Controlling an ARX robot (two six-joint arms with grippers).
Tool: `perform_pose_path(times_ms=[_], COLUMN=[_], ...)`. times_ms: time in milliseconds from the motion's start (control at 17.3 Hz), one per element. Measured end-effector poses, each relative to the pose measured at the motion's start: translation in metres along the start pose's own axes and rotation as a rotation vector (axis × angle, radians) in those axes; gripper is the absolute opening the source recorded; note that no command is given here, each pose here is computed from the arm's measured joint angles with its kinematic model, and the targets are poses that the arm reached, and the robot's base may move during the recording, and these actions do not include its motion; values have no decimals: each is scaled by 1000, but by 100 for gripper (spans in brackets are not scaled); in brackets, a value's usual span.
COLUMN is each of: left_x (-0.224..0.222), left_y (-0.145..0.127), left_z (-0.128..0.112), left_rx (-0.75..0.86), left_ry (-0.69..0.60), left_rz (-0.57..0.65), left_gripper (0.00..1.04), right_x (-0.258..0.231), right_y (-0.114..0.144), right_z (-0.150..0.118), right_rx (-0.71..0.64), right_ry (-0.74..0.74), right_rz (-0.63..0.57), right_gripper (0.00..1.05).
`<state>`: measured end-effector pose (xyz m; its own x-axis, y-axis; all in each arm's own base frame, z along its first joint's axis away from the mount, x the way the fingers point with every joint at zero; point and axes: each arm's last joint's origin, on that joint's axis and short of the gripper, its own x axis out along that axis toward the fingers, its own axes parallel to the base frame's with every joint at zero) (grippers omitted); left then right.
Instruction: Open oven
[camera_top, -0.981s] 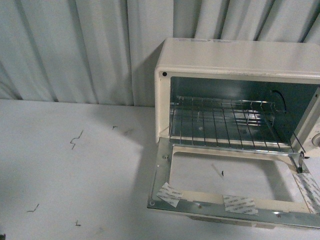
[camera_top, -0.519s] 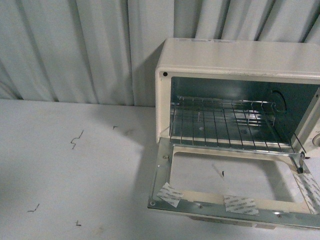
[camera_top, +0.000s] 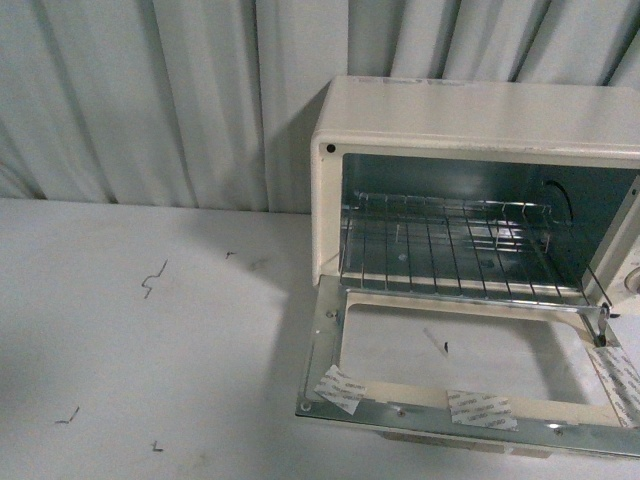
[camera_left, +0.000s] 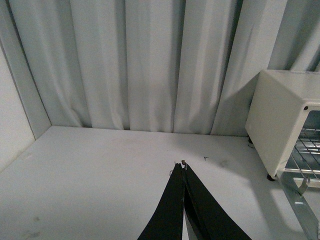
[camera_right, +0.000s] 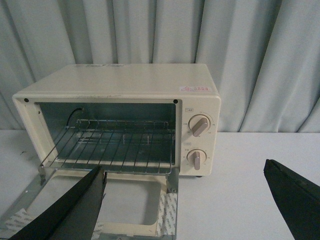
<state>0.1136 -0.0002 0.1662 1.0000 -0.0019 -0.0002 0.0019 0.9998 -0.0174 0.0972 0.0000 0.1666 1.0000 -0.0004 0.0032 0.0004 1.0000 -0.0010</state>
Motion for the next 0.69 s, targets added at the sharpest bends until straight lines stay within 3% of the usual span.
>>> perform_pose_path(times_ms=[692], left_x=[-16], left_y=[0], left_z=[-2], left_rx=[0], left_ry=[8], left_rz=[2], left_gripper=[2], right_x=[0], right_y=[0], right_z=[0], right_rx=[0], right_ry=[-1], right_rz=[0], right_gripper=[98])
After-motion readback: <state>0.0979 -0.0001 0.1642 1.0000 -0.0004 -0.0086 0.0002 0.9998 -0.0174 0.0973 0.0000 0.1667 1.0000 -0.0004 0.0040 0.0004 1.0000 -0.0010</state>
